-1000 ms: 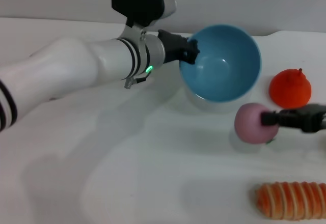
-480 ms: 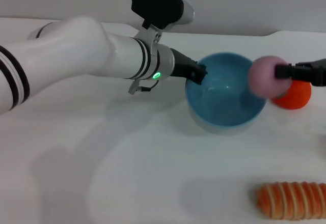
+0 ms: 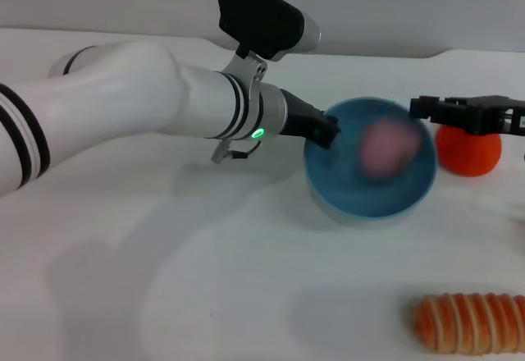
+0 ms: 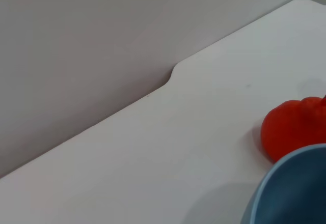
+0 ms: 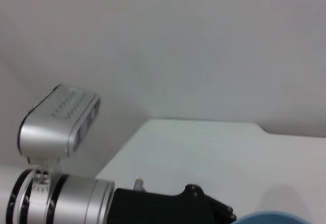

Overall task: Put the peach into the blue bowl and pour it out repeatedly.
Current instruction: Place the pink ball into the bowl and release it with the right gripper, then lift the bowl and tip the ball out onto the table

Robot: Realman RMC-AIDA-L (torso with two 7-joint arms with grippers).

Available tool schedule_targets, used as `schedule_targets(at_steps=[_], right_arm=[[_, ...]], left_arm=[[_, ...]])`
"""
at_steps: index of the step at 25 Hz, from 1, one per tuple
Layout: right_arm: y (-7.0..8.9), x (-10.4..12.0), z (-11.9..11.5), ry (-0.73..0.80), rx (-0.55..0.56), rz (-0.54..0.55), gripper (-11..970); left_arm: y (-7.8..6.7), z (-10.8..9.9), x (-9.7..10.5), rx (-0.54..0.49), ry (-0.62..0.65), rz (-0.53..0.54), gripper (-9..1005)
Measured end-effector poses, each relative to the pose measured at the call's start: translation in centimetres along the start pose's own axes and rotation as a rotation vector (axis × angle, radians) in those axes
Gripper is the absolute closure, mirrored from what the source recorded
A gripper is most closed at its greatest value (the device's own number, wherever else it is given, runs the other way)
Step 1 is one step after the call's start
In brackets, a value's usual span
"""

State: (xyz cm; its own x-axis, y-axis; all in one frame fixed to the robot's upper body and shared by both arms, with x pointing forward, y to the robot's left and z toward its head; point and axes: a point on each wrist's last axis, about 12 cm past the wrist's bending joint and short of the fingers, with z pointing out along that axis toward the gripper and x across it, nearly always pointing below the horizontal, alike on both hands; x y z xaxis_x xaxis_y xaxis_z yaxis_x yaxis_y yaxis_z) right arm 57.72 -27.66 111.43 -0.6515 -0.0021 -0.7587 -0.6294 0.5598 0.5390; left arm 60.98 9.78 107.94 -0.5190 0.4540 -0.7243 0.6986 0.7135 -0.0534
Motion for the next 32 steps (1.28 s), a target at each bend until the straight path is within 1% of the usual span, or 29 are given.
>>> schedule_targets(at_steps=[6,7,8,9,11,13,15,16,17,18,19,20,21,22,24,25,26,28,29,32], right_arm=[[-0.3,0.5,-0.2,-0.027,0.007,-0.017,794],[-0.3,0.6,-0.4,-0.037,0.008,-0.017,748],[-0.6,0.9,-1.0,-0.084,0.026,-0.018,702],[-0.6,0.9,-1.0,-0.084,0.026,-0.018,656],[-1.5,1.6,-2.4,-0.159,0.092,-0.027,564],[-2.7,3.1,-4.6,-0.242,0.207,-0.036,532],[-3.4,4.8,-6.5,-0.291,0.282,-0.032,513],[-3.6,5.7,-7.4,-0.317,0.310,-0.026,509],[-3.7,6.8,-8.5,-0.352,0.341,-0.020,506],[-3.8,9.0,-10.2,-0.421,0.399,-0.017,502],[-3.8,10.3,-10.9,-0.453,0.433,-0.017,499],[-3.8,10.3,-10.9,-0.453,0.433,-0.017,496],[-3.7,11.4,-11.4,-0.481,0.463,-0.016,492],[-3.7,12.3,-11.8,-0.496,0.488,-0.011,489],[-3.6,14.4,-12.3,-0.514,0.526,0.027,482],[-3.5,15.1,-12.5,-0.520,0.537,0.052,479],[-3.4,15.9,-12.6,-0.528,0.547,0.080,475],[-3.2,17.4,-13.1,-0.554,0.582,0.130,468],[-3.2,17.4,-13.1,-0.554,0.582,0.130,465],[-2.9,18.4,-13.2,-0.580,0.615,0.144,455]], left_arm=[[0.0,-0.1,0.2,-0.001,-0.009,-0.014,997],[0.1,-0.1,0.4,-0.006,-0.012,-0.018,997],[0.1,-0.2,0.4,-0.008,-0.013,-0.019,997],[0.2,-0.2,0.5,-0.011,-0.015,-0.021,997],[0.3,-0.2,0.6,-0.019,-0.019,-0.015,997],[0.4,-0.2,0.5,-0.028,-0.029,0.003,997],[0.5,-0.3,0.2,-0.036,-0.042,0.027,997],[0.5,-0.3,-0.2,-0.041,-0.054,0.055,997],[0.4,-0.4,-0.7,-0.047,-0.070,0.089,997],[0.3,-0.5,-1.3,-0.056,-0.089,0.128,997],[0.0,-0.6,-2.1,-0.070,-0.121,0.188,998],[-0.2,-0.7,-2.6,-0.080,-0.144,0.231,998],[-0.4,-0.7,-3.0,-0.087,-0.158,0.264,998],[-1.0,-0.8,-3.7,-0.099,-0.190,0.336,998],[-2.0,-0.9,-4.6,-0.109,-0.225,0.437,998],[-2.7,-0.9,-5.1,-0.115,-0.248,0.515,998],[-3.2,-0.9,-5.3,-0.119,-0.261,0.566,998],[-4.4,-0.8,-5.6,-0.130,-0.294,0.703,997],[-5.0,-0.8,-5.6,-0.134,-0.310,0.771,997],[-6.4,-0.7,-5.4,-0.145,-0.351,0.931,997]])
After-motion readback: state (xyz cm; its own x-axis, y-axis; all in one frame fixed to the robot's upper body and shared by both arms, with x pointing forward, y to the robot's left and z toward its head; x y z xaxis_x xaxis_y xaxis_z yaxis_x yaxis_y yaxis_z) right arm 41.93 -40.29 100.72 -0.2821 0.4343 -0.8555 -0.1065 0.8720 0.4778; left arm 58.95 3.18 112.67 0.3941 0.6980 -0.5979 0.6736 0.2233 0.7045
